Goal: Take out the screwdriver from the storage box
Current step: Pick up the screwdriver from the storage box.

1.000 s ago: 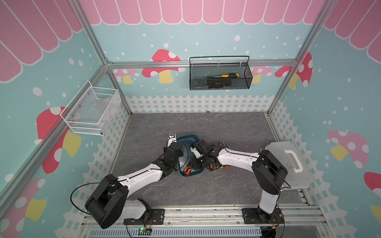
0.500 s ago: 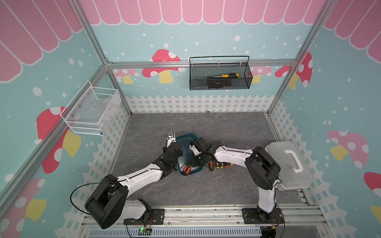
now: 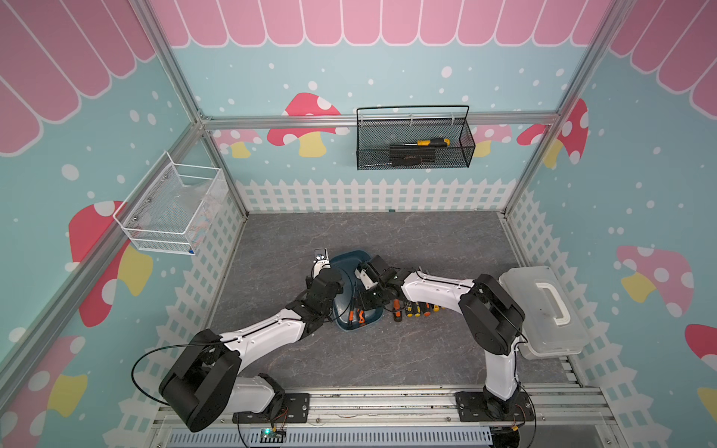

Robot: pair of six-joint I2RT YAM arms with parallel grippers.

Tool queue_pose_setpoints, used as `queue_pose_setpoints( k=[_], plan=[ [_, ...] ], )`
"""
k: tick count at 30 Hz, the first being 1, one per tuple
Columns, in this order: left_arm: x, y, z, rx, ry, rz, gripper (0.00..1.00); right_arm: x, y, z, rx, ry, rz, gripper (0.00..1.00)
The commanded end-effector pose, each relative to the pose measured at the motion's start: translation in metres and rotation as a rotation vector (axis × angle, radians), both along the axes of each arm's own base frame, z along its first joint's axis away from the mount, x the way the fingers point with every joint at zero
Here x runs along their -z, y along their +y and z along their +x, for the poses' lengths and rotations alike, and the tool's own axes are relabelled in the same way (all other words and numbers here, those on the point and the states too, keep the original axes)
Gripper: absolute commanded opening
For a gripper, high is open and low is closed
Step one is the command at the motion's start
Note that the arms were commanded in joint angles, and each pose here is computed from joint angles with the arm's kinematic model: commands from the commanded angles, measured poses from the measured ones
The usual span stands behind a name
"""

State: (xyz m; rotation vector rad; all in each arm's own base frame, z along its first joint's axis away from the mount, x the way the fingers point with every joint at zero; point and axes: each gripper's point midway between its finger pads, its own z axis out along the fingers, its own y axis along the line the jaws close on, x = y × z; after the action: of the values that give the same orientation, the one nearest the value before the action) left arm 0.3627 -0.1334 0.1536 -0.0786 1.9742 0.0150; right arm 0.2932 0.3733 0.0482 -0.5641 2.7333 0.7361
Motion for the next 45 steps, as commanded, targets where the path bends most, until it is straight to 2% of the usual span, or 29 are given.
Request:
queue_pose_setpoints(
  k=[1, 9, 14, 16, 23, 24, 37, 40, 45],
  plan=[
    [0.005, -0.005, -0.006, 0.045, 0.02, 0.013, 0.0, 0.036, -0.027, 0.002, 0.013, 0.022, -0.16, 0.15],
    [0.005, -0.006, -0.006, 0.047, 0.021, 0.009, 0.0, 0.042, -0.022, 0.008, -0.024, 0.033, -0.195, 0.17],
    [0.004, -0.004, -0.007, 0.043, 0.015, 0.015, 0.0, 0.035, -0.017, 0.006, -0.028, 0.032, -0.155, 0.04],
    [0.005, -0.004, -0.007, 0.041, 0.016, 0.017, 0.0, 0.023, -0.015, 0.006, -0.02, 0.011, -0.117, 0.0],
    [0.005, -0.004, -0.007, 0.039, 0.018, 0.017, 0.0, -0.02, -0.009, 0.007, -0.02, -0.08, -0.019, 0.0],
    [0.004, -0.004, -0.006, 0.038, 0.016, 0.017, 0.0, -0.039, -0.009, 0.006, -0.022, -0.111, 0.01, 0.0],
    [0.004, -0.003, -0.006, 0.032, 0.018, 0.019, 0.0, -0.087, -0.021, -0.013, -0.048, -0.205, 0.06, 0.0],
    [0.004, -0.004, -0.005, 0.033, 0.019, 0.02, 0.0, -0.104, -0.033, -0.017, -0.07, -0.252, 0.026, 0.0],
    [0.005, -0.005, -0.004, 0.038, 0.023, 0.024, 0.0, -0.128, -0.069, -0.021, -0.109, -0.332, -0.1, 0.0]
  ],
)
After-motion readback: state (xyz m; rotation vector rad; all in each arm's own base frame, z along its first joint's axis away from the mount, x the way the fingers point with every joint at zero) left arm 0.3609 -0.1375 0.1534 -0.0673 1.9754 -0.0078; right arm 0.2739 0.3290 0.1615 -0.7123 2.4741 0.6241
